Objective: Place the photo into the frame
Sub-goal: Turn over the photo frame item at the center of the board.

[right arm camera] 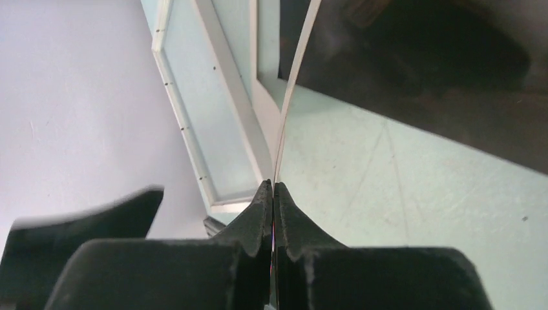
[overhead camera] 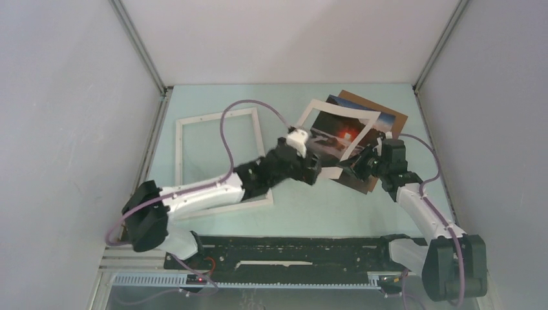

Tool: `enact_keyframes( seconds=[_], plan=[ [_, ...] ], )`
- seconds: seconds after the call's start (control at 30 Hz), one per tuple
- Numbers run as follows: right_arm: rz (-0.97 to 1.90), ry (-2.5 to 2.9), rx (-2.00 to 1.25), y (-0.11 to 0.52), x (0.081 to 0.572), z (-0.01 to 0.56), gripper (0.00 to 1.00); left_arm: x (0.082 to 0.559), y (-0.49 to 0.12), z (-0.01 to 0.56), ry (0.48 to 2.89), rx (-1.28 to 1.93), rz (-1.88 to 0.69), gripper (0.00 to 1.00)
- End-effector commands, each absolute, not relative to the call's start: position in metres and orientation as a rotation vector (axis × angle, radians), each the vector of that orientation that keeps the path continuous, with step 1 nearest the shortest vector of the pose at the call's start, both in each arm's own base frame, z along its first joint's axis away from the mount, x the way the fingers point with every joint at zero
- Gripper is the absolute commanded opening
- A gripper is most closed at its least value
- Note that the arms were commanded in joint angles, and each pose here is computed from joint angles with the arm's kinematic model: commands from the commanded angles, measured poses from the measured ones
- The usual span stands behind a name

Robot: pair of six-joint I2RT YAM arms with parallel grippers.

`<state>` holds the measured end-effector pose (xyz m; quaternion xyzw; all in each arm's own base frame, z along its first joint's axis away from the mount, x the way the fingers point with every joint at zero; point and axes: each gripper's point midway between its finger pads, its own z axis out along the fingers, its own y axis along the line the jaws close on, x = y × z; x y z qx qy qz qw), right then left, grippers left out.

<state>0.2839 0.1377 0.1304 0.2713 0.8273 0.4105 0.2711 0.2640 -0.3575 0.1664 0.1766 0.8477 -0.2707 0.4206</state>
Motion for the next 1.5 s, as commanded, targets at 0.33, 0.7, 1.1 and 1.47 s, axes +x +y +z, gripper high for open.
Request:
enact_keyframes(
  seconds=[0.33, 0.7, 1.1, 1.47],
  plan=[
    [1.203, 2.316, 0.841, 0.167, 0.251, 0.175, 0.0, 0.226, -0.381, 0.2, 1.562, 0.778, -0.071, 1.0],
    [1.232, 2.262, 0.934, 0.17, 0.251, 0.188, 0.0, 0.221, -0.421, 0.179, 1.565, 0.978, -0.236, 1.0],
    [1.173, 2.191, 0.948, 0.162, 0.254, 0.213, 0.0, 0.254, -0.414, 0.201, 1.54, 0.866, -0.032, 0.41],
    [0.98, 2.08, 0.62, 0.132, 0.296, 0.282, 0.47, 0.26, -0.389, 0.249, 1.568, 0.765, -0.104, 0.0]
  ],
)
